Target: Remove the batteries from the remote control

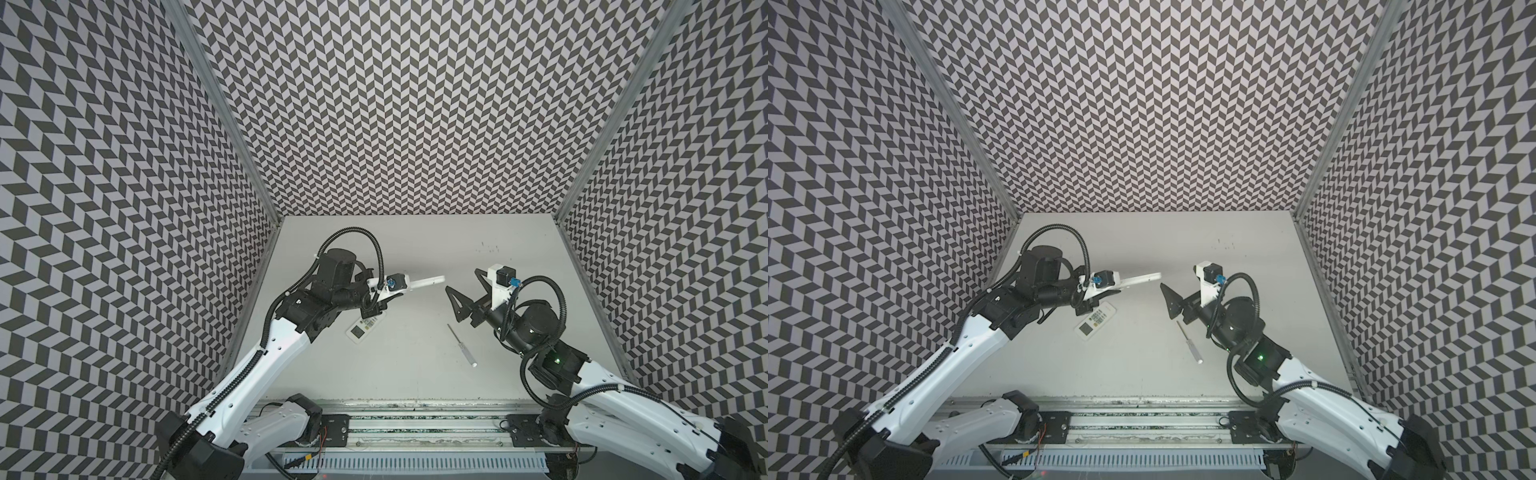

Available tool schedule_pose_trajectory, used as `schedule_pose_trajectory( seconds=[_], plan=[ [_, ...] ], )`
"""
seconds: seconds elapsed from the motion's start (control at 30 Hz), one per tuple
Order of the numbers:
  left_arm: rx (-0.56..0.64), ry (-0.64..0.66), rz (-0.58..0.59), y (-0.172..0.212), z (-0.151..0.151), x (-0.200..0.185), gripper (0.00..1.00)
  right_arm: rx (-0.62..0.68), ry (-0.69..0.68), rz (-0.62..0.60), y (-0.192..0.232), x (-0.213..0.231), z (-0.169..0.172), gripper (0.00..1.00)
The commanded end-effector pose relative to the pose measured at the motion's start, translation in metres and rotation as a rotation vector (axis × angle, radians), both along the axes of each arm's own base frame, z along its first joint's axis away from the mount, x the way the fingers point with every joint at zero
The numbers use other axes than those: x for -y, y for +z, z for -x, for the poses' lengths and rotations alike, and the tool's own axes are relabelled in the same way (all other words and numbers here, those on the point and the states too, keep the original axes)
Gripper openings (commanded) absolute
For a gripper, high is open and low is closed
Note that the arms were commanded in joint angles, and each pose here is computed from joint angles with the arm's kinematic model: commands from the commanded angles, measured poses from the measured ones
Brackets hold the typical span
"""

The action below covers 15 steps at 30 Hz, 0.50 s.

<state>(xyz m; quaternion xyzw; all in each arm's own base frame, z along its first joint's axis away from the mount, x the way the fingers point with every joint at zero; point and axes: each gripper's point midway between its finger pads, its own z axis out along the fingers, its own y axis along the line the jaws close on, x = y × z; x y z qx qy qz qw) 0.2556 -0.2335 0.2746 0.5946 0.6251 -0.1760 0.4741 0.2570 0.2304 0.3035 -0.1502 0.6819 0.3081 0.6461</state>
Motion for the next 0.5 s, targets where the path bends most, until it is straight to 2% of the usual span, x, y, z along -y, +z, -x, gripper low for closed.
schedule_pose_trajectory(
  seconds=[0.0,0.13,0.2,0.3,0.4,0.47],
  plan=[
    [-0.274,0.019,0.12,0.001,-0.013,-0.005,0.0,-0.001,0.065,-0.003,0.007,-0.012,0.002,1.0],
    [-0.535,0.06,0.18,-0.012,-0.041,-0.025,0.0,-0.005,0.106,0.003,0.001,-0.017,0.006,1.0],
    [-0.644,0.089,0.173,-0.021,-0.05,-0.026,0.0,-0.005,0.12,0.025,-0.004,-0.018,0.006,0.99],
    [-0.831,0.132,0.148,-0.047,-0.051,-0.024,0.0,-0.017,0.144,0.09,-0.017,-0.023,0.0,1.0],
    [-0.991,0.211,0.114,-0.083,-0.05,-0.023,0.0,-0.081,0.167,0.074,-0.031,-0.022,-0.014,1.0],
    [-1.013,0.231,0.082,-0.101,-0.045,-0.023,0.0,-0.112,0.199,0.059,-0.041,-0.022,-0.019,0.98]
  ],
)
